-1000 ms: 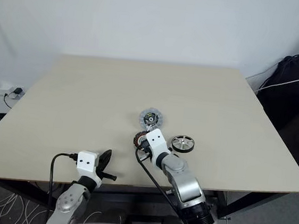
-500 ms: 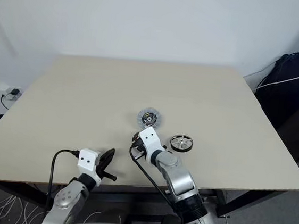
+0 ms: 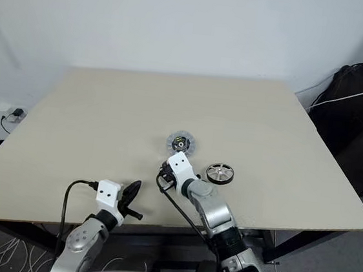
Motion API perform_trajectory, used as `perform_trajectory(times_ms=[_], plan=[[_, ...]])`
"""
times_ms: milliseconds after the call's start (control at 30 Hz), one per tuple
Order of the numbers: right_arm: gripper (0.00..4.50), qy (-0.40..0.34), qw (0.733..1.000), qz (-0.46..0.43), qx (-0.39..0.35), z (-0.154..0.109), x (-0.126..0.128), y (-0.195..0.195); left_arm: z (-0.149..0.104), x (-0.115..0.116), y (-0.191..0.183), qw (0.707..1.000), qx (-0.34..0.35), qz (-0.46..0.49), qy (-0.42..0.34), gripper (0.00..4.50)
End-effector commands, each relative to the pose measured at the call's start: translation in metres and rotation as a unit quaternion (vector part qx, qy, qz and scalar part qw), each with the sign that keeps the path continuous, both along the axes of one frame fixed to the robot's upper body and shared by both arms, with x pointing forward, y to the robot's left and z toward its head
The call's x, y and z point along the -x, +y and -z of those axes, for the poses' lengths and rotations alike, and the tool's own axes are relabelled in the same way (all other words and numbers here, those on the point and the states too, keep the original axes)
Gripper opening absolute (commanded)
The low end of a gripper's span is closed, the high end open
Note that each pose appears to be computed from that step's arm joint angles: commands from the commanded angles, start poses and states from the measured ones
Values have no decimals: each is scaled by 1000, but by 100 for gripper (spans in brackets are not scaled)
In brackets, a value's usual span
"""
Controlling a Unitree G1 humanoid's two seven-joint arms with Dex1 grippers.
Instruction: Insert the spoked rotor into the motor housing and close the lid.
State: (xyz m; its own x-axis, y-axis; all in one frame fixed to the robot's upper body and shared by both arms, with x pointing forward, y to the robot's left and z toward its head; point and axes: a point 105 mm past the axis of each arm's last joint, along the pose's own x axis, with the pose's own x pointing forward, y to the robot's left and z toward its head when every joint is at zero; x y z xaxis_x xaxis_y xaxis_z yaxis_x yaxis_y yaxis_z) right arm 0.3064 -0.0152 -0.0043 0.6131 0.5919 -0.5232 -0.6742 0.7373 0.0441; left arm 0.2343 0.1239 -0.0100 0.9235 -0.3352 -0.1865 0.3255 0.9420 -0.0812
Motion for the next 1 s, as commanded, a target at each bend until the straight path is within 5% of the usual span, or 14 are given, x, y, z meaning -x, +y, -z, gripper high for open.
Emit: perform_trajectory(times_ms=[33,367,700,1000], plan=[[2,-25,999,29,4,-10,-17,-13,-10,-5,-5,1000,7,7,-19,0],[2,-27,999,29,0,-11,-17,-15,-10,-6,-9,1000,11,9,-17,0],[2,-28,995,0,-96,-29,1,-3,-9,-6,-10,1000,13,12,-15,0],[2,-92,985,70,-128,-48,-11,-20,-11,-7,-11,1000,10,15,-17,0]])
